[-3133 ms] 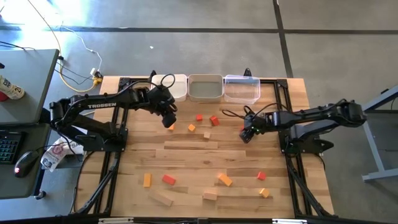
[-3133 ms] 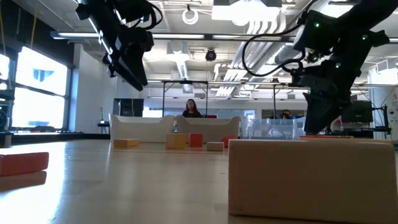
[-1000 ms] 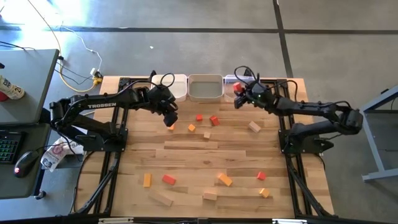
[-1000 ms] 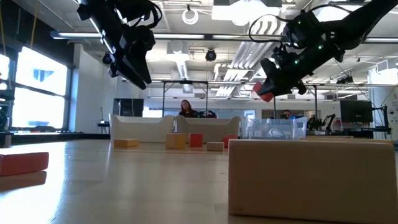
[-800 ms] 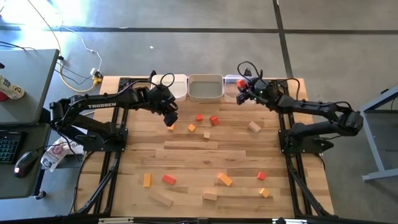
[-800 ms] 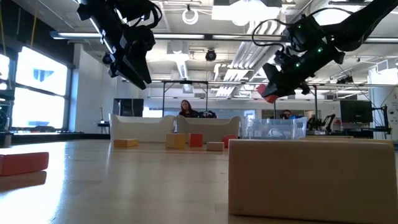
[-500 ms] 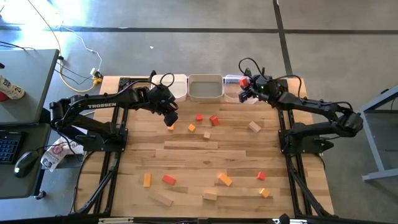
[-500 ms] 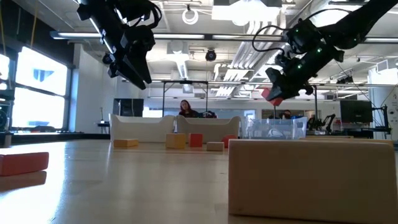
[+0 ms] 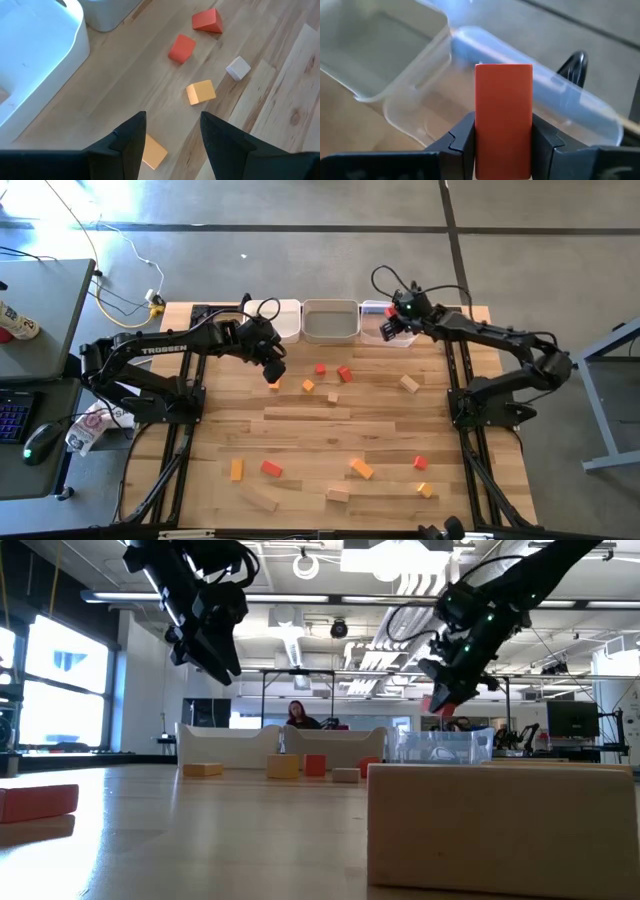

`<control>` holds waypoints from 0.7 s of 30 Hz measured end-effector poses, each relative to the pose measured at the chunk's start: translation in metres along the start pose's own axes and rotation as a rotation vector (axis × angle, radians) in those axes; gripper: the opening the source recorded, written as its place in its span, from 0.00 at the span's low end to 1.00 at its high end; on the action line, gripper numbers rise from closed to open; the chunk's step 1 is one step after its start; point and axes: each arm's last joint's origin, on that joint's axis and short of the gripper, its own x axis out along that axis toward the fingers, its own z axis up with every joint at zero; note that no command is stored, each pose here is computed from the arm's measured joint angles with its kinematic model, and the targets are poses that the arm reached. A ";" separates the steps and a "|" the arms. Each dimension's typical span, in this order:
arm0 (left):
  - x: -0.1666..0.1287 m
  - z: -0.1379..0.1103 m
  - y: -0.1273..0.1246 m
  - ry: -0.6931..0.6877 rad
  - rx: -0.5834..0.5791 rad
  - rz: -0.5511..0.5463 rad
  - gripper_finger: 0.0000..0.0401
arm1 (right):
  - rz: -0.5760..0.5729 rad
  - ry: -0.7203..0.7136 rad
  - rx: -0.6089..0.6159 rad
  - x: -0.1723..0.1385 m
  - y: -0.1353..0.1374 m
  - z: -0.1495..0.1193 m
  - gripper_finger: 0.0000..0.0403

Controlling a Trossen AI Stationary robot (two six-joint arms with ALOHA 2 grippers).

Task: Sort & place blocks by color
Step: Put the orange block into the transparent bin

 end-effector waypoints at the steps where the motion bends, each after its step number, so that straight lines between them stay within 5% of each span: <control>1: 0.000 0.000 0.000 0.002 -0.004 0.000 0.43 | -0.003 0.017 0.006 0.005 0.001 -0.001 0.26; 21: 0.013 -0.030 -0.009 0.126 -0.144 0.018 0.43 | -0.030 0.194 0.066 0.062 0.004 -0.003 0.32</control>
